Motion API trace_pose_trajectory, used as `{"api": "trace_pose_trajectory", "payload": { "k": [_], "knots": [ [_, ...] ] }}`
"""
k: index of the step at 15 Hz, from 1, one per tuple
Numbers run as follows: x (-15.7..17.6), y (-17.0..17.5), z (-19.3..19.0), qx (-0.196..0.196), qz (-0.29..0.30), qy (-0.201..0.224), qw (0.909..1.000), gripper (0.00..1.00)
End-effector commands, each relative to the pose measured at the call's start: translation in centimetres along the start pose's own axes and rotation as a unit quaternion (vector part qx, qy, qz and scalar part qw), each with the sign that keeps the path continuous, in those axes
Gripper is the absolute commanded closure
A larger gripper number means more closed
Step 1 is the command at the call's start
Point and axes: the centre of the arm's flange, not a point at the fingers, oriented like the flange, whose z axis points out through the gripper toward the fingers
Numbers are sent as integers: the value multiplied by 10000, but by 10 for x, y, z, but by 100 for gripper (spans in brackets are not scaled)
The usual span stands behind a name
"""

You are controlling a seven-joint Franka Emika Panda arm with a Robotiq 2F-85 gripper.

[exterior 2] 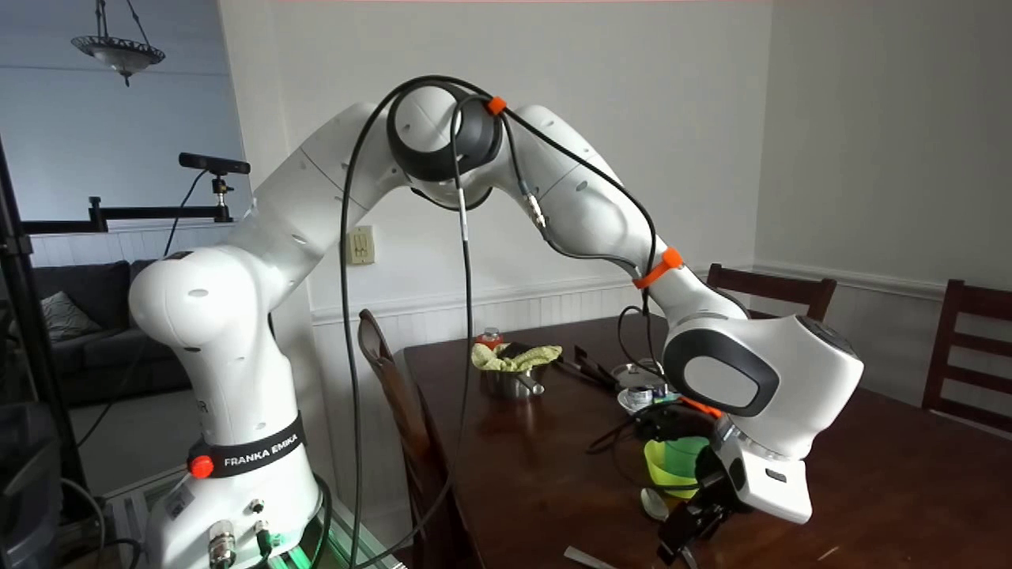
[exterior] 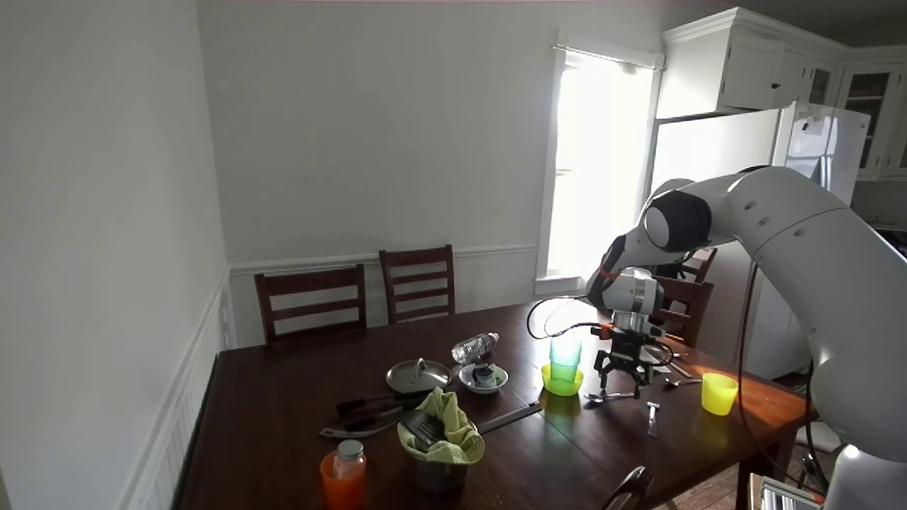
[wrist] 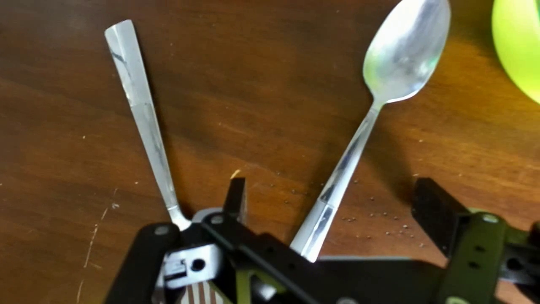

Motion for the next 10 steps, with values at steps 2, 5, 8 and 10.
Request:
{"api": "trace_pose_trajectory", "payload": {
  "k": [2, 5, 8, 10],
  "knots": [
    [-16, 1, 5, 325, 200, -74, 9992, 0],
    [-20, 0, 7, 479, 208, -203, 9984, 0],
    [-21, -1, 8, 571, 317, -260, 9975, 26],
    [-21, -2, 5, 638, 345, -284, 9970, 41]
  ]
}}
